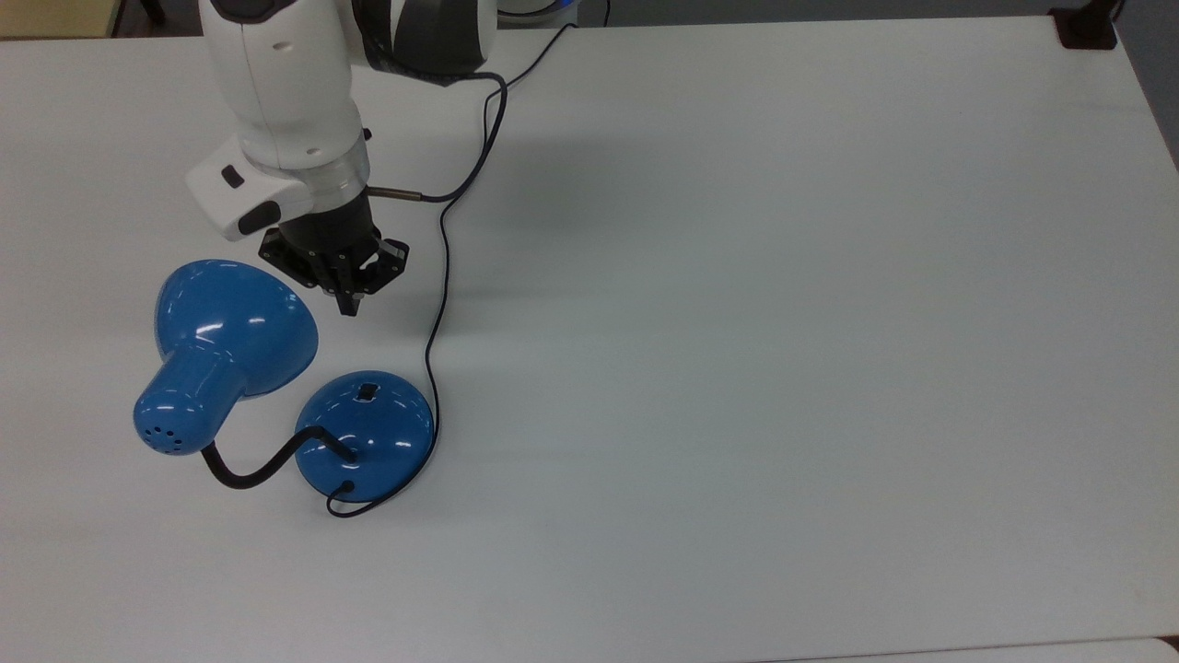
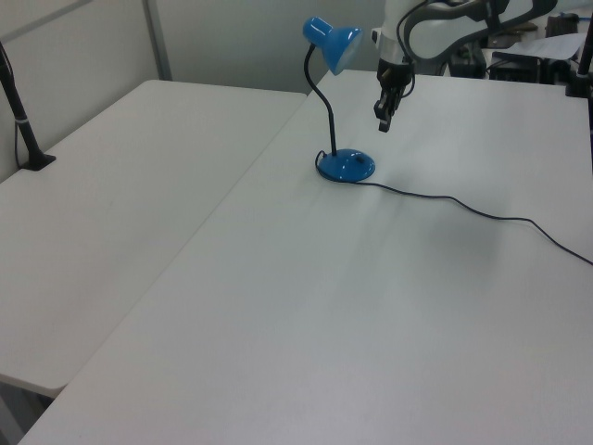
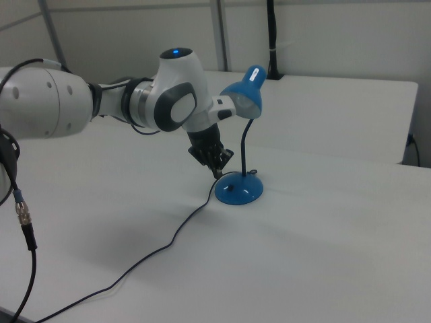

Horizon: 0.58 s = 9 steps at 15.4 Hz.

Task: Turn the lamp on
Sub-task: 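Move the gripper toward the blue lamp base and lower it, then press down on the switch atop the blue lamp base with the gripper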

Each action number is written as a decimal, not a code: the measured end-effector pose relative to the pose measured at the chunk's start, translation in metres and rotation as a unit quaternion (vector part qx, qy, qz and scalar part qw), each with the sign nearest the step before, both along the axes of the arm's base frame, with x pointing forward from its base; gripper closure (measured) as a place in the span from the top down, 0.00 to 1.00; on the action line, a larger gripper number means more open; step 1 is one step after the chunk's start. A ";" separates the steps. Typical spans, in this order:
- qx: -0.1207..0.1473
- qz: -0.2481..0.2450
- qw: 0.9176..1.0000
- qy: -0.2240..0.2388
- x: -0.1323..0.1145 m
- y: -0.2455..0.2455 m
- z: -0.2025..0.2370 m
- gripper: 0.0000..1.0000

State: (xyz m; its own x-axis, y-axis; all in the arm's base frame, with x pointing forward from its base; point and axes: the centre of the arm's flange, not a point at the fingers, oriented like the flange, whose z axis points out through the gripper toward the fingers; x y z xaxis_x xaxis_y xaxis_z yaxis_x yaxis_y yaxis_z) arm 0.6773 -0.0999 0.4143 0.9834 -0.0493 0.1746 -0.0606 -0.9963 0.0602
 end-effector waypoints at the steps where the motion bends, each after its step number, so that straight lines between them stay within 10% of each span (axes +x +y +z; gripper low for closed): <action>1: 0.000 0.001 1.000 -0.005 0.000 0.000 -0.005 0.01; 9: -0.002 0.005 0.999 -0.035 0.007 0.002 -0.043 0.01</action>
